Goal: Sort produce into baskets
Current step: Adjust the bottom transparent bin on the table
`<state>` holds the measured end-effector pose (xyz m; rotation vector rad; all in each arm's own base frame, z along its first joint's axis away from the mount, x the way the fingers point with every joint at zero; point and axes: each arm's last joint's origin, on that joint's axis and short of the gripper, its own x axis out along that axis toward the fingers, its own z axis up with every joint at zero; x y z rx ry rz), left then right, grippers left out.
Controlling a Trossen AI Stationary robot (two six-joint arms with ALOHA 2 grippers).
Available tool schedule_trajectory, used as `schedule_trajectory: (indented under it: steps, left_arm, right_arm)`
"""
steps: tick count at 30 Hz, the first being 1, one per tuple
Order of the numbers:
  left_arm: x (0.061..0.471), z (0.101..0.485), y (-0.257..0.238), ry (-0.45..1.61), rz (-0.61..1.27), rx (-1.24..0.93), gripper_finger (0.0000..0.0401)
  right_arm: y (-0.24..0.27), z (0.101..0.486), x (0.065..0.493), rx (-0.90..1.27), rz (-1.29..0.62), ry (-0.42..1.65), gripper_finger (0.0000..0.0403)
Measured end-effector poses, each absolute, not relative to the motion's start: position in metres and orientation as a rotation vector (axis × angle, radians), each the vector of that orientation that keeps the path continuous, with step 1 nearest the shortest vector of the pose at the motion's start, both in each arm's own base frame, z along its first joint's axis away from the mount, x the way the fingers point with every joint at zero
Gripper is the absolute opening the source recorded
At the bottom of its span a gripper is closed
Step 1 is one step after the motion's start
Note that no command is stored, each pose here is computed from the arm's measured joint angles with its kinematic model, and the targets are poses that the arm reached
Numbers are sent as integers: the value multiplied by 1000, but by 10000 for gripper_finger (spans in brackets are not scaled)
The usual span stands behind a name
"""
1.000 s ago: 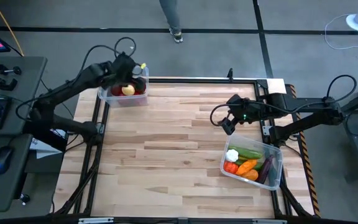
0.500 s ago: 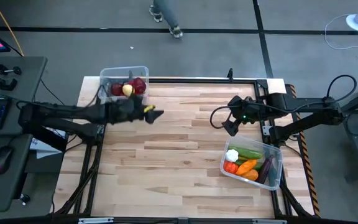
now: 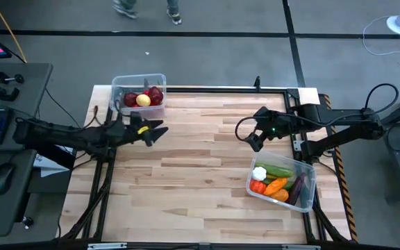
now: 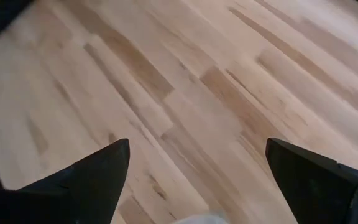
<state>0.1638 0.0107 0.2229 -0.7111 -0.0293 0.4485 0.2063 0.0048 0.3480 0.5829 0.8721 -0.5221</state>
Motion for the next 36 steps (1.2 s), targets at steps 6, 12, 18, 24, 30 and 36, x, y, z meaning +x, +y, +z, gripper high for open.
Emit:
schedule_trajectory:
  steps: [6,12,18,24,30,36]
  left_arm:
    - [138,214,9,-86,341,-632,379]
    - [120,197,8,-154,290,-611,379]
    - [109,183,7,-198,240,-618,379]
    - [104,177,8,-168,249,-583,378]
    - [102,177,8,-172,259,-604,378]
    - [102,171,8,-117,276,-599,378]
  right_arm:
    - [9,355,216,527,-311,829,367]
    - [9,356,218,580,-226,838,367]
    - [13,356,217,551,-121,867,367]
    - [20,356,216,552,-83,885,367]
    - [26,356,204,551,-47,862,366]
    - [27,342,155,633,-42,608,360]
